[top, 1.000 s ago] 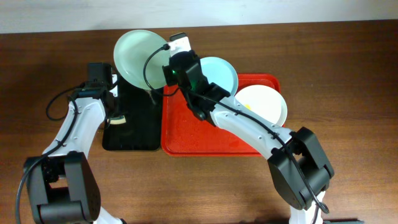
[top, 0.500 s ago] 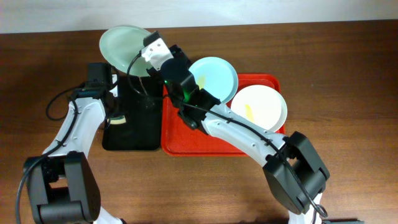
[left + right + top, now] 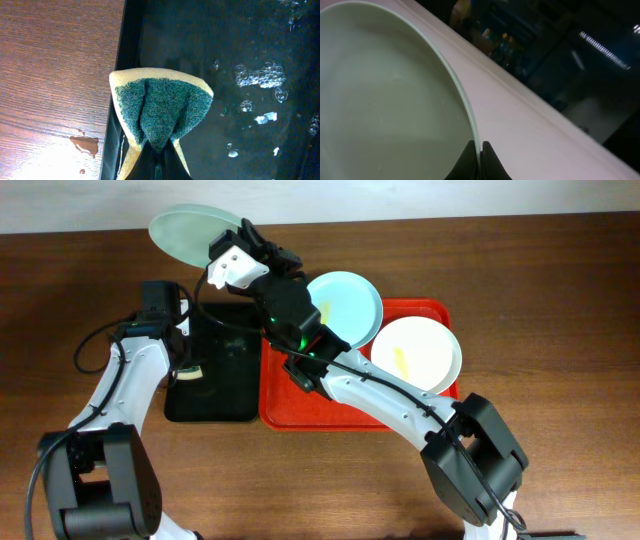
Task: Clean dirty plates on tray and stack at the side
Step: 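Carry the light-blue plate right and set it on the table beside the tray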
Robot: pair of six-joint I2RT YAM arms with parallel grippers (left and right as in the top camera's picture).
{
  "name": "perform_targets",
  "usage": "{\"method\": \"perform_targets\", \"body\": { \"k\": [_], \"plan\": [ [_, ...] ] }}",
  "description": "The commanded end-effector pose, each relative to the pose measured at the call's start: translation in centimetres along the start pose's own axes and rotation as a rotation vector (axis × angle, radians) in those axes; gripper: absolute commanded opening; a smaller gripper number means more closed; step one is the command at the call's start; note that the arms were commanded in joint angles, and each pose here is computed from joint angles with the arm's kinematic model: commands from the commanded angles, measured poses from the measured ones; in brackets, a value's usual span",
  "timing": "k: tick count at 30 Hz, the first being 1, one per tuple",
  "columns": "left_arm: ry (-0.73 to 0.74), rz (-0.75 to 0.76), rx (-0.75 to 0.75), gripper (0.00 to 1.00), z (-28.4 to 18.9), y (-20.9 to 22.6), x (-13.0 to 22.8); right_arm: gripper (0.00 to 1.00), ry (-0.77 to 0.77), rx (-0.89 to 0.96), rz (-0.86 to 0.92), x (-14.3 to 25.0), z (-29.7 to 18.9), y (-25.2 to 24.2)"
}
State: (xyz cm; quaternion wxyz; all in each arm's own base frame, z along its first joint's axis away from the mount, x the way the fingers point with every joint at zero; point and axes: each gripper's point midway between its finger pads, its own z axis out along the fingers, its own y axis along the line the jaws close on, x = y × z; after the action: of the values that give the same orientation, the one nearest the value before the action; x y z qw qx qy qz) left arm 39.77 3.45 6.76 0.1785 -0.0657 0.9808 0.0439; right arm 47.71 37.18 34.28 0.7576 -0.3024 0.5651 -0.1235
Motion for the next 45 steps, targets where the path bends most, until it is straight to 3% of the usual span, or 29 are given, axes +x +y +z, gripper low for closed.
{"method": "perform_targets", "body": {
  "k": [1,16,19,21,27,33,37,45],
  "plan": [
    [-0.007,0.016,0.003,0.00,-0.1,0.0,-0.4,0.04,-0.028,0.030,-0.054,-1.4,0.1,-0.7],
    [-0.007,0.016,0.012,0.00,-0.1,-0.1,-0.5,0.04,-0.017,0.020,-0.061,-1.1,0.1,-0.4],
    [-0.008,0.024,0.061,0.00,-0.1,-1.0,-0.5,0.04,0.026,-0.022,-0.089,0.1,0.1,0.6],
    [-0.014,0.139,0.182,0.00,-0.4,-3.1,-0.4,0.04,0.074,-0.056,-0.100,1.5,0.2,1.3],
    [0.006,0.152,0.228,0.00,0.8,-3.9,-0.1,0.04,0.139,0.001,0.276,4.2,1.1,-0.9],
    [0.042,0.151,0.229,0.00,2.8,-4.1,0.6,0.04,0.161,0.001,0.382,4.9,1.1,-0.8],
    [0.056,0.151,0.229,0.00,3.5,-4.2,0.8,0.04,0.244,-0.001,0.558,6.8,0.9,-1.4],
    [0.092,0.150,0.229,0.00,5.7,-4.3,1.6,0.04,0.412,-0.268,0.920,10.3,-0.3,-3.1]
  ]
}}
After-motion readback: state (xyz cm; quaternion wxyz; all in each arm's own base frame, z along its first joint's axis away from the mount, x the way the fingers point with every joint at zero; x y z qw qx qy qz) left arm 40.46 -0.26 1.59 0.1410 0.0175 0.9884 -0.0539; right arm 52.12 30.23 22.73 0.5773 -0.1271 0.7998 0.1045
